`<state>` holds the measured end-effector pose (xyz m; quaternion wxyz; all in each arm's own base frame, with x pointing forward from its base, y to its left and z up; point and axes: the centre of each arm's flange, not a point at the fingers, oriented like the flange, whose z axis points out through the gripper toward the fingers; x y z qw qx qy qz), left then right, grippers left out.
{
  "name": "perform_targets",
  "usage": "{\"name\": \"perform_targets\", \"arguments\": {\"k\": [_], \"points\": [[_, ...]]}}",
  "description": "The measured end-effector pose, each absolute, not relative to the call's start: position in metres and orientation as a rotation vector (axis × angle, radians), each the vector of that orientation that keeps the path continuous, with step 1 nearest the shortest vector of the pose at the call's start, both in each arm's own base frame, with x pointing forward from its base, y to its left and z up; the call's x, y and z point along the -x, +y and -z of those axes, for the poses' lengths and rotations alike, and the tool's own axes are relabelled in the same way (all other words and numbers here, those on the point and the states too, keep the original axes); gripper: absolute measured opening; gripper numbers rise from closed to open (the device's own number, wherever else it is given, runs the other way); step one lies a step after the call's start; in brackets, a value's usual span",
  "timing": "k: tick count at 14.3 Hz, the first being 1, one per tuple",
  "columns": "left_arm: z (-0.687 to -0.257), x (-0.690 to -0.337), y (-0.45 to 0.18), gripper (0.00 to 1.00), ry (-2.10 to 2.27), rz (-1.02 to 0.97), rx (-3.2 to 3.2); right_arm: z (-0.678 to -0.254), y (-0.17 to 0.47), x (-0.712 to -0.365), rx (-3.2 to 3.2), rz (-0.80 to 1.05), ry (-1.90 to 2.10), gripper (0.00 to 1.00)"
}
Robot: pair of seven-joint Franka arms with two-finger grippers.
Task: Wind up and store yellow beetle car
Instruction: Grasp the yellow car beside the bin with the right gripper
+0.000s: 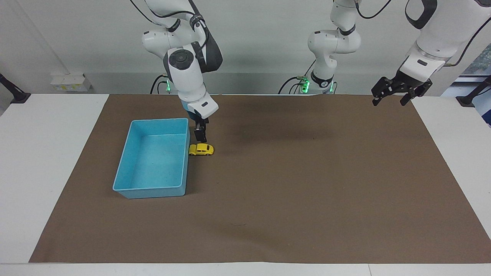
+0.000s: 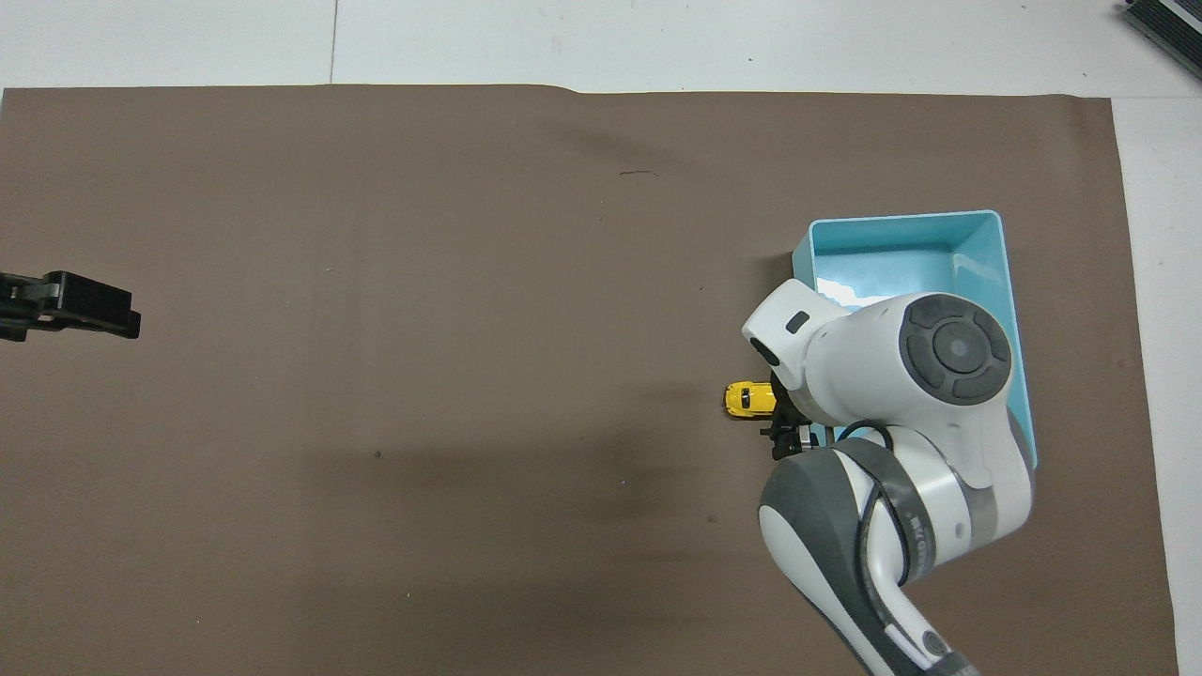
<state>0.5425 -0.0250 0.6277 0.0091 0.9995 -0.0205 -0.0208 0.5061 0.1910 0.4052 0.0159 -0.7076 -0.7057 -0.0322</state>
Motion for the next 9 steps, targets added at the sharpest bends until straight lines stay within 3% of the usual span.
{"name": "perform_targets", "arguments": {"k": [9], "points": [[-0.627,-0.543,-0.025,1.00,-0.064,0.066,-3.122,-0.325,0.181,-0.491,2.157,0.136,-2.309,1.00]]}}
